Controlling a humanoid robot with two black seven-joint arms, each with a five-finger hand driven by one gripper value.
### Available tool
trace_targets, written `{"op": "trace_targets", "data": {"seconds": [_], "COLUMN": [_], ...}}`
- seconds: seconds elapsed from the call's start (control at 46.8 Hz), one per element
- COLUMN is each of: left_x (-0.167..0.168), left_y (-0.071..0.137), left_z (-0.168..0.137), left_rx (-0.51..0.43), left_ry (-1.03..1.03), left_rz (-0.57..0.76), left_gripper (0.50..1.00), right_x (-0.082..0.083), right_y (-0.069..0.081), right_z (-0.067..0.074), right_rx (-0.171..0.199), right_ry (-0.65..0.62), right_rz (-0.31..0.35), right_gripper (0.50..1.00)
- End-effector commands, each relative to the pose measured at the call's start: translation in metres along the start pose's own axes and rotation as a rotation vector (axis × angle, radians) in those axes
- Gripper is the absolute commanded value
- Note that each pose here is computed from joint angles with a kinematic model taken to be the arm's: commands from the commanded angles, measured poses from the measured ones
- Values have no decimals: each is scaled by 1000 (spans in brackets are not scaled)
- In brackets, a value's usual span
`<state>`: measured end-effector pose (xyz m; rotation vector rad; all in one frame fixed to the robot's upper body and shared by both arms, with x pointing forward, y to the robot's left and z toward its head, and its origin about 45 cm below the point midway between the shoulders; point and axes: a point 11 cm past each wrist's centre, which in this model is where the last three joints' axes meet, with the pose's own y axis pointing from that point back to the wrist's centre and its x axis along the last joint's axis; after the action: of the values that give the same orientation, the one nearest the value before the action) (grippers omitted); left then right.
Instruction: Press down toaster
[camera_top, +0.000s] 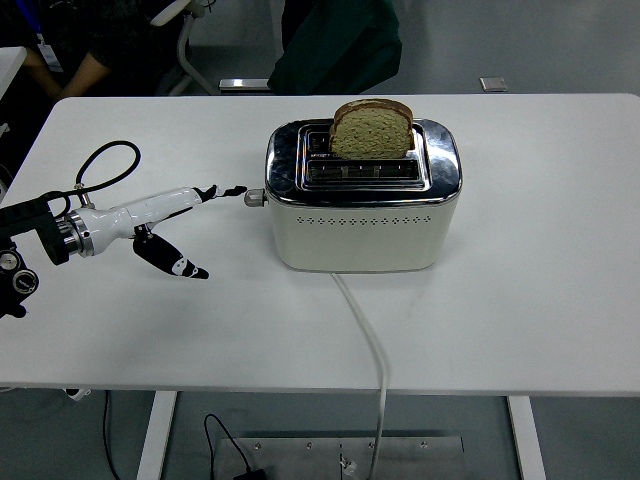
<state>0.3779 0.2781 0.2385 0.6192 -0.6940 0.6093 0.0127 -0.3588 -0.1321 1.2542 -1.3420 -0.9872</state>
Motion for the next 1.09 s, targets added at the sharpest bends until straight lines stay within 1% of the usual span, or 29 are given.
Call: {"op": "trace_targets", "data": {"seconds": [0.0, 0.363, 0.705, 1.068], "left_x": [-2, -9, -22, -24], "left_y": [-1, -2, -10, -9], "left_z": [0, -3, -7, -16], "left_rx": [0, 11, 15, 39], "left_ry": [2, 6, 30, 40], "left_rz": [-3, -21, -42, -39], "left_gripper": [1000, 1000, 1000, 1000], "right_x": [0, 0, 0, 0], "right_y": [0, 0, 0, 0], "right_z": [0, 0, 0, 0], "right_rx": [0, 0, 0, 0], "right_ry": [-1, 1, 1, 1], "right_rz": [1, 0, 0, 0], "right_gripper": [998, 998, 998, 998]}}
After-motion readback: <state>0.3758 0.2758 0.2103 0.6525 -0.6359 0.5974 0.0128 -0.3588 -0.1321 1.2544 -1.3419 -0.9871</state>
